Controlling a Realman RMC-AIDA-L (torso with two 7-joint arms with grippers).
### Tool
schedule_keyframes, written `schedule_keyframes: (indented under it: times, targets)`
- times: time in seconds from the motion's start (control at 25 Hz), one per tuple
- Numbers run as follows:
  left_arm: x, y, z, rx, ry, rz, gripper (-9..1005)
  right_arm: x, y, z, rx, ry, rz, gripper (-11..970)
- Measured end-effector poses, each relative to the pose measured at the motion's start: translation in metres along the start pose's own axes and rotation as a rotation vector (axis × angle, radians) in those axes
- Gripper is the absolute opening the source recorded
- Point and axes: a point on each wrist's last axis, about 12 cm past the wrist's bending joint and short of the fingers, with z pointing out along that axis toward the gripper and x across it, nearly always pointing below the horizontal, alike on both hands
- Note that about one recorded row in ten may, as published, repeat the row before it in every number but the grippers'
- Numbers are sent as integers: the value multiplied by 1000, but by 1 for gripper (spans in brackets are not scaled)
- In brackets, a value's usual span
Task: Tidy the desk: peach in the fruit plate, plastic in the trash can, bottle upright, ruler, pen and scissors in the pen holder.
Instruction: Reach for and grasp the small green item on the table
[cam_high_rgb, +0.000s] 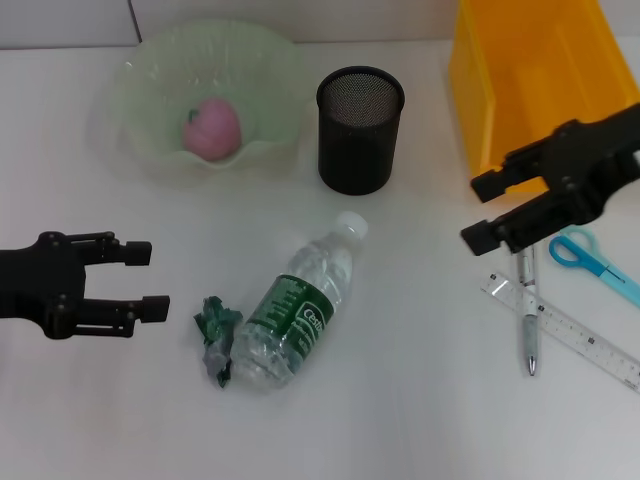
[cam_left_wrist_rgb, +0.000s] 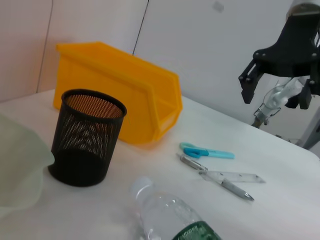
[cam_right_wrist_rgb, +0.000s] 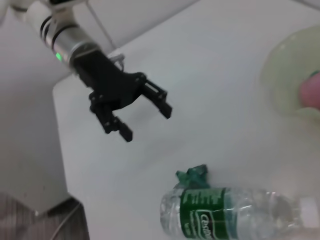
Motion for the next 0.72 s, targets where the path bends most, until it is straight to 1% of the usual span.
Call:
schedule_keyframes:
  times: [0.16, 0.32, 0.4, 0.52, 0.72]
  targets:
    - [3, 0, -1, -4, 18, -6, 833, -18, 1, 17, -1, 54, -35, 805]
    - [4, 2, 0, -3, 61, -5, 833, -30, 2, 32, 6, 83, -61, 804]
    - [3, 4, 1, -2, 88, -1, 833, -36, 1, 40, -3, 98, -68, 804]
    - [2, 4, 1, -4, 93, 1, 833, -44, -1, 54, -30, 123, -64, 804]
    - [2, 7, 6, -23, 102, 6, 833, -49, -6, 68, -35, 135, -50, 803]
